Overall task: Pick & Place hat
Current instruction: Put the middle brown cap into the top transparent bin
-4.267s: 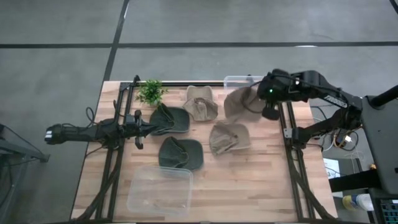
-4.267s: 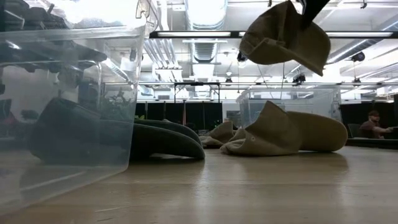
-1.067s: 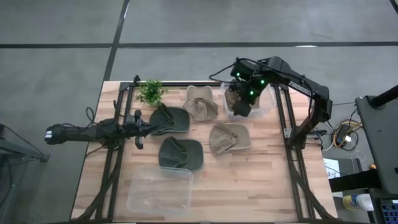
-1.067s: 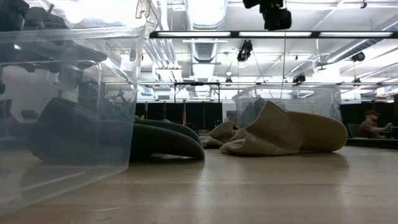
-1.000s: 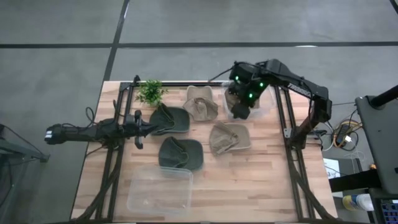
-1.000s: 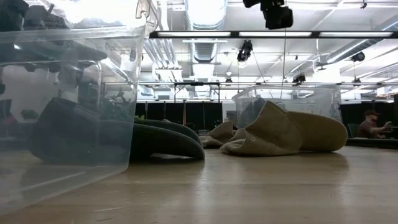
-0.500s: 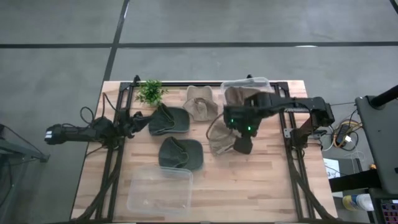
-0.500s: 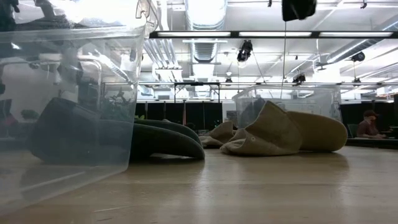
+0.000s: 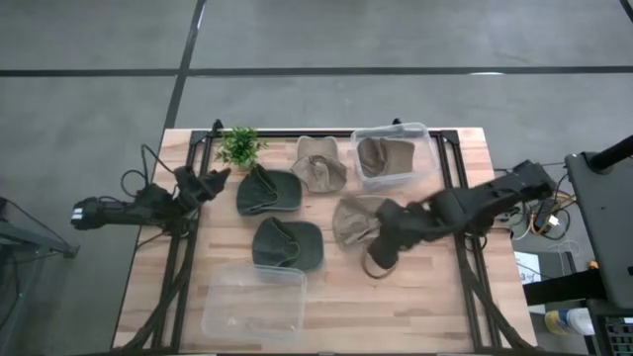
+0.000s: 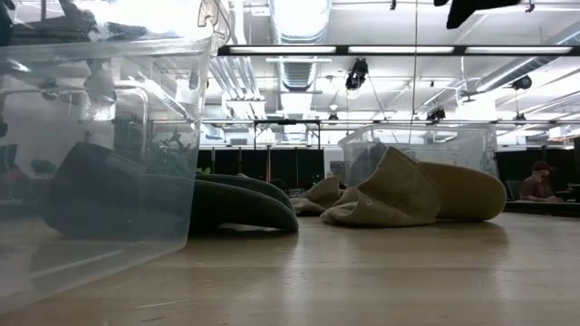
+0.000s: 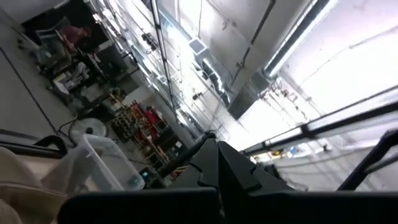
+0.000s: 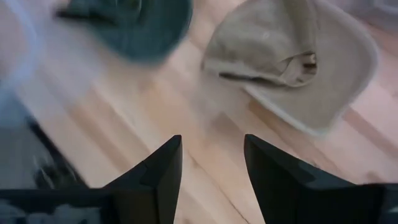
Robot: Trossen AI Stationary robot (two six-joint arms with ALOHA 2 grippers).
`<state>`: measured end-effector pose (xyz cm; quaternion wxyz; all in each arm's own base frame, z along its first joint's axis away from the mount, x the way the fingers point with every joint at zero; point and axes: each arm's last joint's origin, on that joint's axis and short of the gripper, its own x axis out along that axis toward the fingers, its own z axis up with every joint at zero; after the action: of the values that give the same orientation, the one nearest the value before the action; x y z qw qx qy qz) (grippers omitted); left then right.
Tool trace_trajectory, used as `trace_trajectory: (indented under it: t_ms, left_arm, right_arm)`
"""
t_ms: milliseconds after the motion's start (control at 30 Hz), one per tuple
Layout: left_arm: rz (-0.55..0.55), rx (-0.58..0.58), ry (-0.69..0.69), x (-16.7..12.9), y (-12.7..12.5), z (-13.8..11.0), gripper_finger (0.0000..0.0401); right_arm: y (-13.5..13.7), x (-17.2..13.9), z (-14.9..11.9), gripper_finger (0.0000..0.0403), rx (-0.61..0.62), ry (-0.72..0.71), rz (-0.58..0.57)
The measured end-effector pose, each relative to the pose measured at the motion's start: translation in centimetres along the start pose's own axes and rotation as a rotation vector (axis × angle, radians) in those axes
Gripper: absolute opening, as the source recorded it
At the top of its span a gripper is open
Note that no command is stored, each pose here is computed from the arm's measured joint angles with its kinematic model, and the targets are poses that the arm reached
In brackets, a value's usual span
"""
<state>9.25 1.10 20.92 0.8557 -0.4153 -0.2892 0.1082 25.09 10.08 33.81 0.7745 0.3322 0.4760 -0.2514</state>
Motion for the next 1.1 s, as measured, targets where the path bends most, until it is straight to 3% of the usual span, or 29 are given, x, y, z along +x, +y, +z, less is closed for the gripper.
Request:
trace_trajectory:
  t_ms: [200, 467, 633, 733, 933, 1100]
  left_arm:
    - [0.03, -0.107, -0.066, 0.2, -0.5, 0.6, 0.0]
    - [0.03, -0.241, -0.128, 0.5, -1.5, 1.6, 0.0]
    - [0.024, -0.235, -0.143, 0.6, -1.9, 2.0, 0.0]
    - [0.026, -0.276, -0.148, 0.6, -1.9, 2.0, 0.0]
    - [-0.001, -0.356, -0.123, 0.6, -2.0, 2.0, 0.0]
    - [0.0, -0.356, -0.125, 0.6, -2.0, 2.0, 0.0]
  right_arm:
    - [-0.9, 0.9, -5.2, 0.0162, 0.296, -0.186, 0.077]
    - [-2.9, 5.3, -11.4, 0.0162, 0.732, -0.357, 0.252]
    - [-3.1, 9.1, -12.5, 0.0162, 0.792, -0.363, 0.329]
    - [-3.4, 10.8, -12.8, 0.0162, 0.783, -0.394, 0.315]
    - [-4.0, 12.2, -12.9, 0.0161, 0.801, -0.354, 0.252]
    - [-3.9, 12.2, -11.3, 0.0152, 0.813, -0.453, 0.263]
